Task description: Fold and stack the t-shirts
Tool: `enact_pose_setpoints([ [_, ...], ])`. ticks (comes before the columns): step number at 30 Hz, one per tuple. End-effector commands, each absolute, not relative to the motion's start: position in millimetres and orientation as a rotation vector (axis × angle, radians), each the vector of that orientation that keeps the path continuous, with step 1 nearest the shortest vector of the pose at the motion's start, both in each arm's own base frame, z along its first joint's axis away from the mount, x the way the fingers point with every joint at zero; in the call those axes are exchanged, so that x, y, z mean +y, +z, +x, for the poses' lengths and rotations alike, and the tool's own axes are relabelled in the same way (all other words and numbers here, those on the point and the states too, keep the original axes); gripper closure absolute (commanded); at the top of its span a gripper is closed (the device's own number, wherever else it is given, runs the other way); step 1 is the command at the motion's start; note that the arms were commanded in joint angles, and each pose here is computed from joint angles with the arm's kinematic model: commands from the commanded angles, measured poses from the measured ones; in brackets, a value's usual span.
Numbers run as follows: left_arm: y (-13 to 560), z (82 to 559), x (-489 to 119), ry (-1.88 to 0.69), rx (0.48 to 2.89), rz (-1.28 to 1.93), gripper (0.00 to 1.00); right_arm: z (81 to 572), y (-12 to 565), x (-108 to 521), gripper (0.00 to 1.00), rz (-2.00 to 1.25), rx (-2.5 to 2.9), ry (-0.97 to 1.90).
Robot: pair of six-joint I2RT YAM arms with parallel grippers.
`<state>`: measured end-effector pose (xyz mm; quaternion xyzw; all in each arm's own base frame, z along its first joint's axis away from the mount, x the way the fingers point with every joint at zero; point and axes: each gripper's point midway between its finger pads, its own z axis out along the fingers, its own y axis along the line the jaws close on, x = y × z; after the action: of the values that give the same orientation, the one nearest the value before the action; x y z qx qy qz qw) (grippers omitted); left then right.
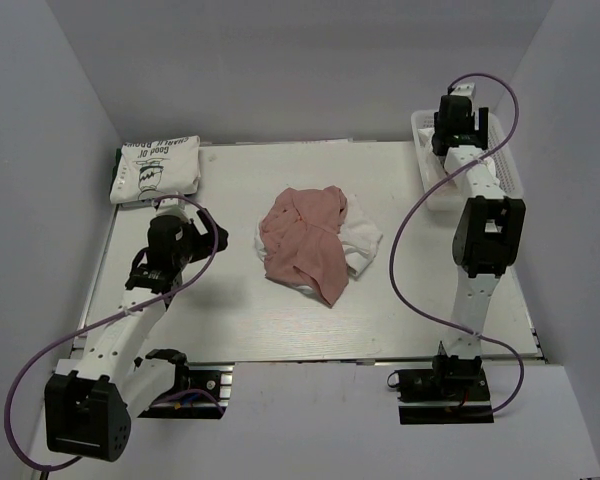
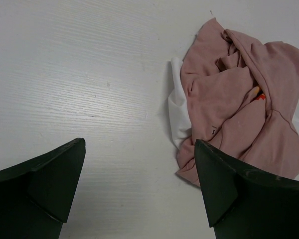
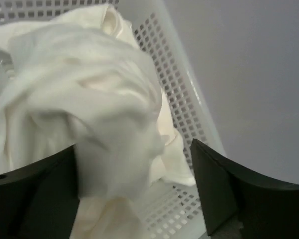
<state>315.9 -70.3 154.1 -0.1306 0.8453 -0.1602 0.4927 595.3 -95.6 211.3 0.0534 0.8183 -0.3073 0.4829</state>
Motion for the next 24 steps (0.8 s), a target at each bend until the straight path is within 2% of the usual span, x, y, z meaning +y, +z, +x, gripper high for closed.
enact_pose_setpoints([
  [1, 157, 318, -72, -0.387, 2.046, -0.301, 0.00, 577, 300, -85, 0.10, 0.263, 1.872, -0.618],
  [3, 148, 318, -70, -0.383, 2.076, -0.309, 0.00, 561, 321, -70, 0.10, 0.253, 1.875, -0.533],
  [4, 148, 318, -70, -0.383, 2.076, -0.309, 0.00, 555, 327, -46, 0.10, 0.181, 1.885, -0.388],
  [8, 147, 319, -75, -0.406, 2.090, -0.296, 0.00, 525, 325, 31, 0.10, -0.028, 1.902, -0.063],
  [11, 147, 319, -76, -0.416, 2.092, -0.291, 0.00, 490, 279, 103, 0.10, -0.229, 1.959, 0.157],
  [13, 145, 317, -76, -0.419, 2.102, -0.302, 0.00, 474, 277, 151, 0.10, -0.334, 1.918, 0.266],
  [14, 149, 317, -76, -0.421, 2.092, -0.301, 0.00, 464, 251, 164, 0.10, -0.354, 1.973, 0.326],
  [19, 150, 316, -76, -0.424, 2.081, -0.299, 0.00, 462, 207, 213, 0.10, -0.381, 2.053, 0.390],
  [20, 150, 316, -76, -0.424, 2.081, -0.299, 0.00, 463, 175, 224, 0.10, -0.411, 2.124, 0.406],
  [21, 150, 316, -76, -0.424, 2.081, -0.299, 0.00, 470, 185, 232, 0.10, -0.403, 2.110, 0.426],
  [23, 150, 316, -76, -0.424, 2.081, -0.299, 0.00, 470, 144, 244, 0.10, -0.431, 2.213, 0.425],
  [24, 147, 314, -76, -0.421, 2.093, -0.301, 0.00, 478, 149, 248, 0.10, -0.421, 2.199, 0.411],
])
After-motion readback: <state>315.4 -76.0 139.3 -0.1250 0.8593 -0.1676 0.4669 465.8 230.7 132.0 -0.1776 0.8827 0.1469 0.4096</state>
